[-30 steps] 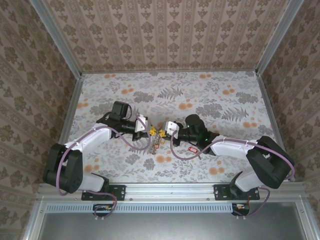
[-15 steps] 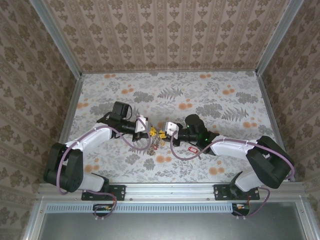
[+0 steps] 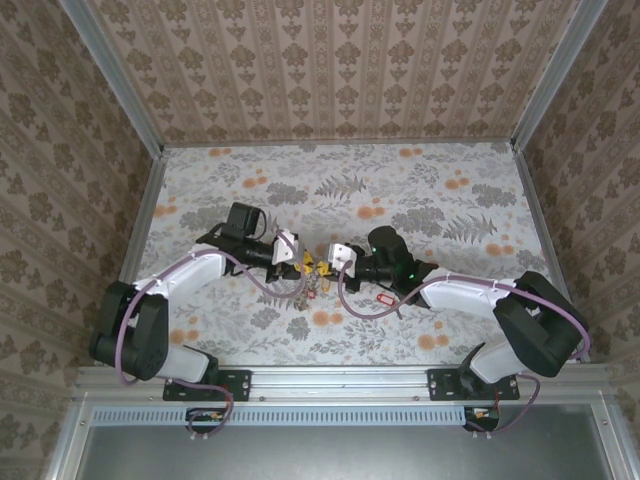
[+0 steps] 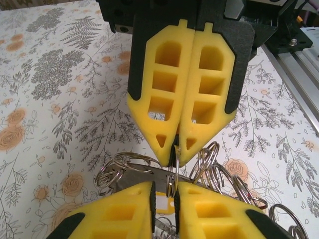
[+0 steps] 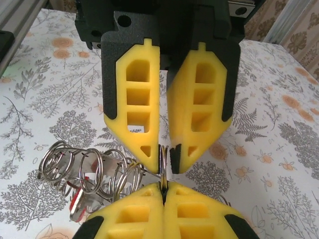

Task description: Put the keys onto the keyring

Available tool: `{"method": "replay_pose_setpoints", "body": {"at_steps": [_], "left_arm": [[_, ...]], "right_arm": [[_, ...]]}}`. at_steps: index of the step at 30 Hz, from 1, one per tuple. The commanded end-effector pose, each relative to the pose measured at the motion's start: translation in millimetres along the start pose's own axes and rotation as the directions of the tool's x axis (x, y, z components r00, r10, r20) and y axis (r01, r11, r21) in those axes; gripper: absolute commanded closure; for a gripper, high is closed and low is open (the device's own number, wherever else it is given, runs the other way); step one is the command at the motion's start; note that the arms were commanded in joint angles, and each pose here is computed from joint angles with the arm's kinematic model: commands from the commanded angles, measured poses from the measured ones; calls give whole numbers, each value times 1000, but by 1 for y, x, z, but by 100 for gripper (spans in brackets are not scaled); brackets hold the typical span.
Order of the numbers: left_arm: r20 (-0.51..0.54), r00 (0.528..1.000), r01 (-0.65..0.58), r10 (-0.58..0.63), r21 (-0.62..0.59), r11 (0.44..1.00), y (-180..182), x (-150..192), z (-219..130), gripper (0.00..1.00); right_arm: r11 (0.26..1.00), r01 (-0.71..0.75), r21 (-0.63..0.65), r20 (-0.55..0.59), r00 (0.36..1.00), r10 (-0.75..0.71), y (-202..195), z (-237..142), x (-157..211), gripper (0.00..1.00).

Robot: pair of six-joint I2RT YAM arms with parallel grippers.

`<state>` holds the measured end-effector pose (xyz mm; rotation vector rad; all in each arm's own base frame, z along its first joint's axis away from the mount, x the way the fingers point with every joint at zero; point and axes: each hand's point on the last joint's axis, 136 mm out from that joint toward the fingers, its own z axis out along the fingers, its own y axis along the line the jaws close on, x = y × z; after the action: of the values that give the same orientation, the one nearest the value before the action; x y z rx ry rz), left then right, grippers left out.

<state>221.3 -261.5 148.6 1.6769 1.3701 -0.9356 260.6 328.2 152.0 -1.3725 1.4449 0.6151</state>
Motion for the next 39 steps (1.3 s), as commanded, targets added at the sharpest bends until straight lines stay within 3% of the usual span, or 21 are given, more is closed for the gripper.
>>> {"method": "replay_pose_setpoints", "body": {"at_steps": [1, 5, 10, 24, 36, 39], "left_arm": [[7, 1000, 3, -3, 13, 1000, 1, -8, 1, 84], [8, 1000, -10, 10, 3, 1000, 3, -11, -1, 88], [6, 1000, -17, 17, -7, 1000, 3, -13, -2, 81], [35, 999, -19, 20, -17, 1000, 7, -21, -3, 80], [24, 999, -37, 37, 13, 999, 6, -22, 10, 83], [21, 999, -37, 37, 25, 999, 4, -20, 11, 88]], "right_arm": [[1000, 19, 11, -14, 1000, -19, -5, 3, -4, 100], [1000, 19, 17, -20, 1000, -19, -6, 4, -3, 100], [1000, 21, 23, -36, 999, -20, -6, 3, 0, 100], [999, 32, 36, -53, 998, -30, -8, 4, 2, 100], [998, 30, 51, -19, 999, -29, -11, 7, -3, 100], [997, 25, 67, -5, 1000, -25, -14, 7, -6, 100]]}}
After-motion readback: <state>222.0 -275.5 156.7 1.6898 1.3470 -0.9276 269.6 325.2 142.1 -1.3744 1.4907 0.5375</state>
